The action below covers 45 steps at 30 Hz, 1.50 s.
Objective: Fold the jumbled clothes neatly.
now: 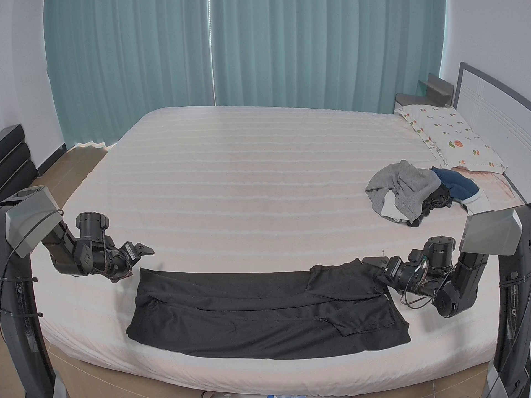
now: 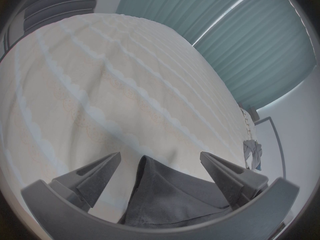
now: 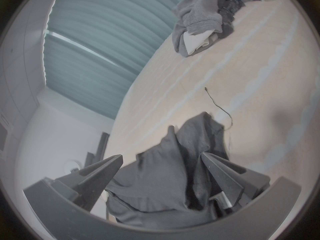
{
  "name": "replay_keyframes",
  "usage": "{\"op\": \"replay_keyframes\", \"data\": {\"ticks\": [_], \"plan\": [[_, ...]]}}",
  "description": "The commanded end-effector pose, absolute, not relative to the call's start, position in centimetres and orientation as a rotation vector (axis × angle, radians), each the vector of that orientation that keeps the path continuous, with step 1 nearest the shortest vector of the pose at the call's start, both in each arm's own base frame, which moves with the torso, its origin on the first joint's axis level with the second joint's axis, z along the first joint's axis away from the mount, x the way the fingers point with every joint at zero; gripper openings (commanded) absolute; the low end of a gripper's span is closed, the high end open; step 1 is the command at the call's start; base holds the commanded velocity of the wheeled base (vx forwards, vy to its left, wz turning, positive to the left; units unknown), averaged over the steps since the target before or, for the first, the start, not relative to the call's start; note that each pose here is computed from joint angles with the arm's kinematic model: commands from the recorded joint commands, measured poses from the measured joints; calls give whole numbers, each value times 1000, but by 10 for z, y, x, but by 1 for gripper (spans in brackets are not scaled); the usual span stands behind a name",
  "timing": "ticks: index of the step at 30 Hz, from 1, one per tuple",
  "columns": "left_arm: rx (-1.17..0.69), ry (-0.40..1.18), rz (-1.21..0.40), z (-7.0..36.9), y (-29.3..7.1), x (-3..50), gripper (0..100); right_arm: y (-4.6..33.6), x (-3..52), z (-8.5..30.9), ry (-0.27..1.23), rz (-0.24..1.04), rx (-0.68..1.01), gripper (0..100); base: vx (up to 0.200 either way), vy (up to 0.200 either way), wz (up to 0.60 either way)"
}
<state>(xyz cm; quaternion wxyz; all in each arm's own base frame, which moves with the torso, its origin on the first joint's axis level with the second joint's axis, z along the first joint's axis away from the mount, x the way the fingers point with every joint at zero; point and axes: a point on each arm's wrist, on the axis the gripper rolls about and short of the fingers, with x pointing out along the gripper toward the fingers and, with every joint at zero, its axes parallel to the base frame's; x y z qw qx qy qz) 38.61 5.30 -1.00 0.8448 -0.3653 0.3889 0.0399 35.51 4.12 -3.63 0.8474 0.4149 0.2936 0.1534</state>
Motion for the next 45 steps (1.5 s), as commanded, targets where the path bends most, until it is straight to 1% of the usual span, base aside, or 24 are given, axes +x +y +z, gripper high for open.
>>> {"op": "replay_keyframes", "data": {"ticks": [1,5,7,8,10,15,17,19,21,24,25,28,33,34,36,45], "plan": [[-854,823,125,4,56,364,100,39,360,-36,584,335,902,100,0,0,0],[-897,826,118,11,49,332,100,39,360,-36,584,336,902,100,0,0,0],[-897,826,118,11,49,332,100,39,360,-36,584,336,902,100,0,0,0],[-896,819,114,10,45,310,100,41,360,-37,588,336,899,100,0,0,0],[-900,829,117,4,43,298,100,42,359,-39,590,329,895,100,0,0,0],[-925,756,115,2,42,290,100,43,351,-36,595,325,899,100,0,0,0],[-952,726,115,5,42,290,100,42,347,-35,573,311,907,100,-200,0,0],[-958,728,119,4,42,285,100,45,340,-36,563,300,910,100,-200,0,0],[-941,759,123,0,40,276,100,53,329,-39,577,292,902,100,-200,0,0],[-915,776,115,-1,38,272,100,52,326,-39,573,256,901,100,0,0,0],[-856,817,102,-8,34,265,100,51,327,-38,557,229,910,100,0,0,0],[-787,840,95,-11,33,258,100,52,327,-38,561,223,921,100,0,0,0],[-750,861,115,-16,28,257,100,52,326,-38,564,223,921,100,0,0,0],[-695,875,182,-25,20,259,100,52,325,-39,568,223,920,100,0,0,0],[-661,877,214,-30,15,260,100,52,324,-38,568,222,922,100,0,0,0],[-638,858,210,-34,10,260,100,52,323,-38,574,219,923,100,0,0,0]]}}
